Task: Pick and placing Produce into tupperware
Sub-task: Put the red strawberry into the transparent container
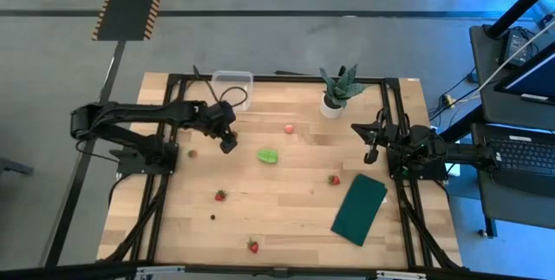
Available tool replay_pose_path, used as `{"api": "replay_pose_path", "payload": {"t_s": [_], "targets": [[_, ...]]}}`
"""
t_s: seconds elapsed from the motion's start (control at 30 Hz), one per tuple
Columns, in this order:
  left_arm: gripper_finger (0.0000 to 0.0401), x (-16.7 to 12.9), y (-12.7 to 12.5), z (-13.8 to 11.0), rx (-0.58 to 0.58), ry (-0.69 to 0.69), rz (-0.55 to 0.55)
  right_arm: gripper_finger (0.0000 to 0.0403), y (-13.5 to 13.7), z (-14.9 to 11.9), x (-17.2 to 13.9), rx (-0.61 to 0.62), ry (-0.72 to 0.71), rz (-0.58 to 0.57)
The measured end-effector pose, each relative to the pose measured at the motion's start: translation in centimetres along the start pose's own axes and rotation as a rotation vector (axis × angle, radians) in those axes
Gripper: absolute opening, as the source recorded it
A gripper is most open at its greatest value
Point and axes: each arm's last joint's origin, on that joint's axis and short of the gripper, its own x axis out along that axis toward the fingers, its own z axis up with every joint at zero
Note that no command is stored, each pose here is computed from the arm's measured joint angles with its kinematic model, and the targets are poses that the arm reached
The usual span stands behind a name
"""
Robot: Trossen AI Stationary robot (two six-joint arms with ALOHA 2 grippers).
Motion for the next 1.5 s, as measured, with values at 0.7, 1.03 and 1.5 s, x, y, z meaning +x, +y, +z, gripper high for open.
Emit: {"api": "replay_pose_path", "payload": {"t_s": [0.7, 1.03, 1.5], "targets": [[0.0277, 4.1, 0.6, 0.7, 0.065, 0.092, 0.061, 0.0022, 0.0, 0.0, 0.0, 0.003, 0.0, 0.0], [0.0277, 4.3, 1.6, 0.9, 0.041, 0.098, 0.104, 0.0022, 0.0, 0.0, 0.0, 0.003, 0.0, 0.0], [0.0277, 5.3, 1.5, 0.7, 0.081, 0.144, 0.084, 0.0022, 0.0, 0.0, 0.0, 0.0, 0.001, 0.0]]}}
